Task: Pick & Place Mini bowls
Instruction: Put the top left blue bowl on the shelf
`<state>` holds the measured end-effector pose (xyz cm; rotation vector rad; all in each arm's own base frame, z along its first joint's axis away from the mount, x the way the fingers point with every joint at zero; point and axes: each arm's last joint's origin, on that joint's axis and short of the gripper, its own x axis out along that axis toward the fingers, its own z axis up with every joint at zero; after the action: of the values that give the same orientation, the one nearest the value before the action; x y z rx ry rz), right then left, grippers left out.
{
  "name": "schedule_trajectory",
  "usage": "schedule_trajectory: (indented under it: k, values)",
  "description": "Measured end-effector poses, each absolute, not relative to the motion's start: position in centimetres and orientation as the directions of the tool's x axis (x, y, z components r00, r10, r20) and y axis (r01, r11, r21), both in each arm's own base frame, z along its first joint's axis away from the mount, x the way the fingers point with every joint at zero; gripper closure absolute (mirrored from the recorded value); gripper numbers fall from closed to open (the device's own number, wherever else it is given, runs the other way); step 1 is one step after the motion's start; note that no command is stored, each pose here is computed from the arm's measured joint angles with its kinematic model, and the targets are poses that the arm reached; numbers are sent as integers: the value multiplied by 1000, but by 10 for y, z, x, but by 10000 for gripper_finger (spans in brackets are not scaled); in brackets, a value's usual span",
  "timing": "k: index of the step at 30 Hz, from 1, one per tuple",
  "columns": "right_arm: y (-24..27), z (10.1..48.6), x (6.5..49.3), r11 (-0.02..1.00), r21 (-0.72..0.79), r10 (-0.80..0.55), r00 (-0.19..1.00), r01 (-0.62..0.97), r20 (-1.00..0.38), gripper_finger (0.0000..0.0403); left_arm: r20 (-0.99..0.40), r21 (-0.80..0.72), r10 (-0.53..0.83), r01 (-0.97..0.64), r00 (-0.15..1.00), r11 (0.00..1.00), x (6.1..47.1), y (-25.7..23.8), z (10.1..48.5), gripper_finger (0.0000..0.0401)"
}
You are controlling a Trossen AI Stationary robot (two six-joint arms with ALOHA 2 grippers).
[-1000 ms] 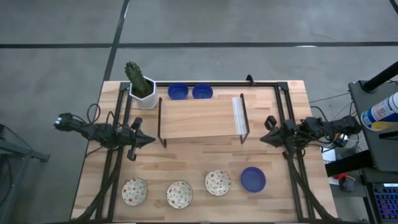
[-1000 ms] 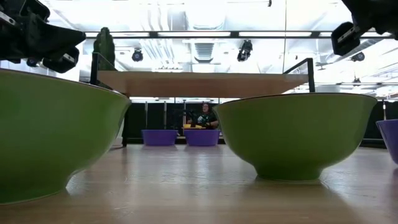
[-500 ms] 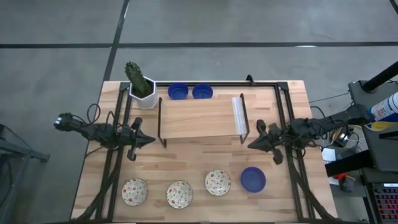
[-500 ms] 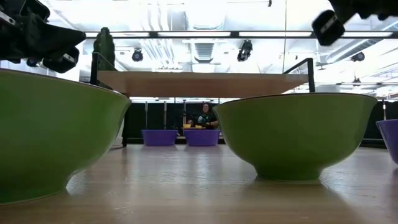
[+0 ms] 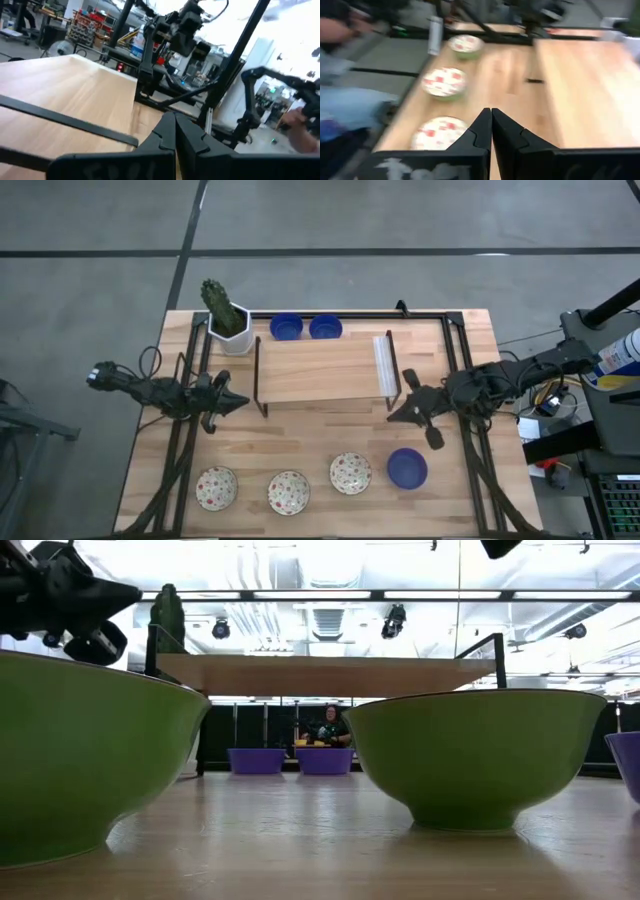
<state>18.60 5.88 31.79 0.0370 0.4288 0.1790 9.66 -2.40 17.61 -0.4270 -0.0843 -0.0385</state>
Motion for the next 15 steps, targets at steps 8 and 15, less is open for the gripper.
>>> schedule_trajectory:
  k: [8, 15]
  values:
    - [56, 317, 190, 999, 23, 30, 889, -22, -457, 394, 179, -552, -15, 113, 984, 826, 95, -24, 185, 401]
    - [57, 295, 196, 999, 41, 9, 856, 14, -518, 394, 248, -548, -9, 148, 969, 823, 92, -23, 200, 401]
